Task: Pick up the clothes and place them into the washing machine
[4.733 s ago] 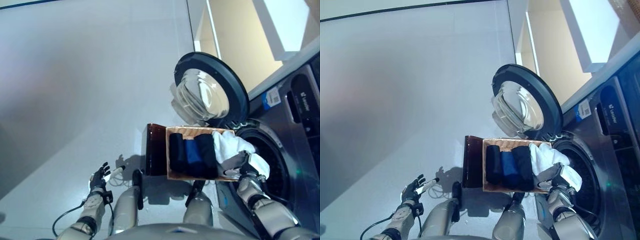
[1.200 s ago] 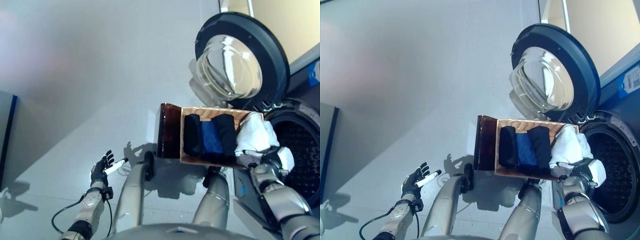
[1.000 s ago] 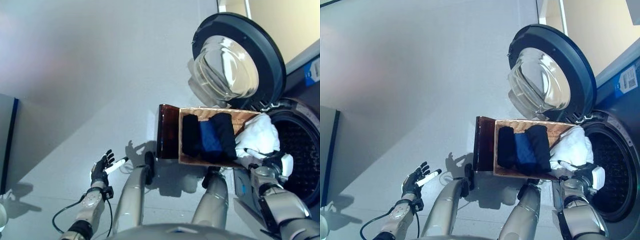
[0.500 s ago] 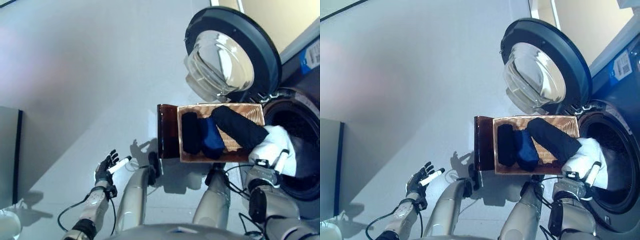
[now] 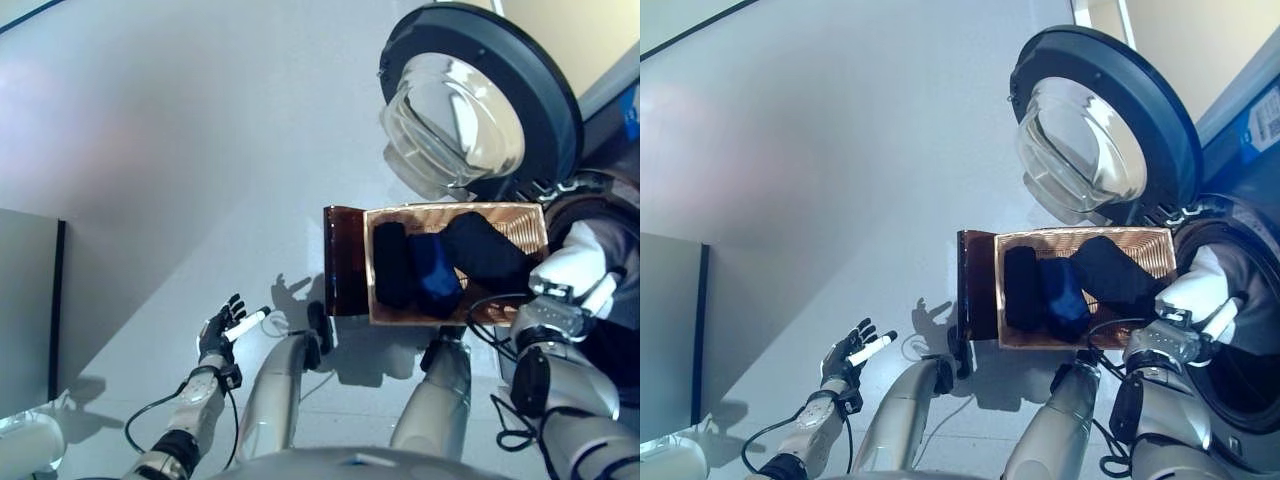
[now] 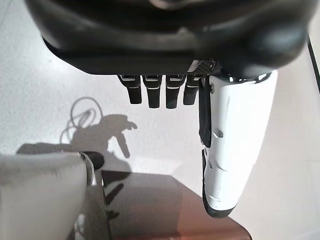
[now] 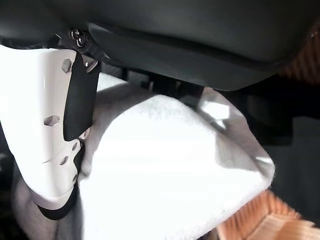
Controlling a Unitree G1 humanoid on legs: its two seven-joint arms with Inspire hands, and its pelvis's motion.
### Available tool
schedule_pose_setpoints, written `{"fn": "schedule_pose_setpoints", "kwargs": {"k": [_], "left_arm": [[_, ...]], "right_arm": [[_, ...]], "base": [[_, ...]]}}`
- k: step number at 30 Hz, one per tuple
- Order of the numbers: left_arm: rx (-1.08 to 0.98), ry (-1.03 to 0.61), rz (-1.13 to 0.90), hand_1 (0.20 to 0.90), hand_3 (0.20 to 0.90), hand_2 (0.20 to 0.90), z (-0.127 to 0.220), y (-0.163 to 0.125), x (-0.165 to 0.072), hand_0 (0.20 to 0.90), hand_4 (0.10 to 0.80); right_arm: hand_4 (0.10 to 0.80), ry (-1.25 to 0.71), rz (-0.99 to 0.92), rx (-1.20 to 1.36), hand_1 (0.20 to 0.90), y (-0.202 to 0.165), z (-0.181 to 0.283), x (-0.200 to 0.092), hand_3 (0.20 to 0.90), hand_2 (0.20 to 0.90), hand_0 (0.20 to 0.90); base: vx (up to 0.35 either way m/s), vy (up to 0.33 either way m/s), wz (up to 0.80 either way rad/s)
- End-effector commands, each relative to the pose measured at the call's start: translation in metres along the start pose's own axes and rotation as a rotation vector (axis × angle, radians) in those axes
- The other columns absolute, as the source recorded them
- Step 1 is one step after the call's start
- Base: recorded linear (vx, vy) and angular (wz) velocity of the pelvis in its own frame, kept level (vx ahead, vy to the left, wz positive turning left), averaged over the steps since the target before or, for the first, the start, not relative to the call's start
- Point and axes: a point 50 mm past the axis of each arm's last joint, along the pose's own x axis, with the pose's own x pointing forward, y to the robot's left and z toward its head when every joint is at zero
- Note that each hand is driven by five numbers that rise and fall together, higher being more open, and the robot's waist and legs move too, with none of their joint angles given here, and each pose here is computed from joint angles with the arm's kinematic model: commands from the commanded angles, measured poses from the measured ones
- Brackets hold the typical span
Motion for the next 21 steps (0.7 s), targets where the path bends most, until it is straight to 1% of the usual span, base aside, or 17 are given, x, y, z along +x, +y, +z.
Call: {"fn": "schedule_pose_setpoints", "kwargs": {"k": [1, 3, 8, 12, 15, 16, 21], "left_arm": [[0.017, -0.048, 0.101, 0.9, 0.9, 0.9, 0.009, 0.029, -0.001, 0.9, 0.8], [0.019, -0.031, 0.109, 0.9, 0.9, 0.9, 0.006, 0.03, -0.001, 0.9, 0.8], [0.012, -0.03, 0.123, 0.9, 0.9, 0.9, 0.006, 0.033, -0.002, 0.9, 0.8], [0.007, -0.038, 0.128, 0.9, 0.9, 0.9, 0.007, 0.035, -0.003, 0.9, 0.8], [0.007, -0.058, 0.129, 0.9, 0.9, 0.9, 0.012, 0.036, -0.003, 0.9, 0.8], [-0.007, -0.085, 0.124, 0.9, 0.9, 0.9, 0.016, 0.035, -0.004, 0.9, 0.8], [0.005, -0.127, 0.093, 0.9, 0.9, 0.9, 0.025, 0.033, -0.005, 0.9, 0.8]], "right_arm": [[0.3, -0.259, 0.152, 0.132, 0.2, 0.061, 0.065, -0.001, 0.2, 0.2, 0.2], [0.3, -0.288, 0.135, 0.171, 0.2, 0.067, 0.076, -0.001, 0.2, 0.2, 0.2], [0.3, -0.336, 0.072, 0.185, 0.2, 0.065, 0.093, 0.002, 0.2, 0.2, 0.2], [0.3, -0.351, 0.07, 0.171, 0.2, 0.068, 0.094, 0.001, 0.2, 0.2, 0.2], [0.3, -0.355, 0.091, 0.151, 0.2, 0.077, 0.098, -0.001, 0.2, 0.2, 0.2], [0.3, -0.37, 0.114, 0.152, 0.2, 0.085, 0.098, -0.005, 0.2, 0.2, 0.2], [0.3, -0.422, 0.143, 0.166, 0.2, 0.103, 0.116, -0.011, 0.2, 0.2, 0.2]], "base": [[0.0, 0.0, 0.0], [0.0, 0.0, 0.0], [-0.005, -0.026, -0.01], [-0.004, -0.011, -0.03], [0.029, -0.011, -0.08], [-0.029, -0.017, -0.08], [-0.007, -0.006, -0.02]]}}
